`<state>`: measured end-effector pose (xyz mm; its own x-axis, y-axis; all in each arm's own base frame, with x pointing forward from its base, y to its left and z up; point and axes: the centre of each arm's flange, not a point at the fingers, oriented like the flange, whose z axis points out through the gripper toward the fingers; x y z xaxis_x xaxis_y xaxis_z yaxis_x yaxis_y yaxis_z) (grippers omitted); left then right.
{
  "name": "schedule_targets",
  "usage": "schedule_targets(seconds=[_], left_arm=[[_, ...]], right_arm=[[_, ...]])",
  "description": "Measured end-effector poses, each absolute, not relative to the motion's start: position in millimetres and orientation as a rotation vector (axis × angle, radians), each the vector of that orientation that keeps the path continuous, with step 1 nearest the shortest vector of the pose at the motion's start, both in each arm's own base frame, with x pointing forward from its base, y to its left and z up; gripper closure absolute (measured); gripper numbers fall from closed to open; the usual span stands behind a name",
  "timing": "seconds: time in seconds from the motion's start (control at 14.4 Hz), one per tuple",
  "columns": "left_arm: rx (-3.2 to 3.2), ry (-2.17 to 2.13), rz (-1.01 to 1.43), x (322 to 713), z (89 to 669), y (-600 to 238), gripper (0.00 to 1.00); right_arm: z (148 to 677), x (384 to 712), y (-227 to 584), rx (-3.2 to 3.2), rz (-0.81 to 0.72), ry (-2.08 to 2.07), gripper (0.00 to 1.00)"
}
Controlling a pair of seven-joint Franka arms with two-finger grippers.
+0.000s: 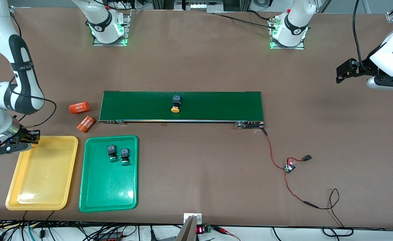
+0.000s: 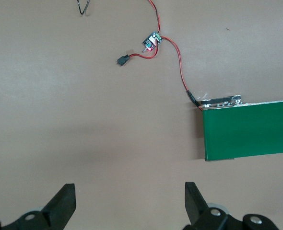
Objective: Sort buttons by color to trays
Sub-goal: 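Carry the yellow button to the yellow tray and release it with the right gripper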
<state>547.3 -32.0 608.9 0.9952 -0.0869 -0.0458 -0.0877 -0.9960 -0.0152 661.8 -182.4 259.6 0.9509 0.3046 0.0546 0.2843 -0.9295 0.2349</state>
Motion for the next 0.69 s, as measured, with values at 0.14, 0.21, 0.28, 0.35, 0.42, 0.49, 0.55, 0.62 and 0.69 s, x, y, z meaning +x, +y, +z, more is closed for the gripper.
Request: schedule_targets(seconds=[0.14,0.21,0.28,0.35,0.42,0.49,0.55,0.62,0.69], left_arm=[[-3.121,0.137,0.07,547,609,-32,0.0],[-3.121,0.137,0.07,547,609,-32,0.0],[-3.121,0.137,0.07,547,609,-32,0.0],[-3.121,0.137,0.07,547,609,-32,0.0],[-3.121,0.137,0.07,547,609,-32,0.0],[-3.121,0.137,0.07,547,609,-32,0.0],[-3.121,0.137,0.07,547,609,-32,0.0],[-3.121,0.137,0.07,547,609,-32,0.0],[-3.121,0.137,0.07,547,609,-32,0.0]], right_arm=[[248,666,-191,2.872,0.148,0.442,0.67],[243,670,-192,2.868,0.155,0.443,0.67],[238,674,-192,2.861,0.179,0.448,0.67],[230,677,-192,2.852,0.21,0.453,0.67],[221,679,-194,2.844,0.237,0.456,0.67],[212,679,-196,2.841,0.249,0.454,0.67],[206,679,-199,2.841,0.253,0.45,0.67],[203,678,-201,2.841,0.254,0.447,0.67],[203,679,-201,2.84,0.255,0.446,0.64]])
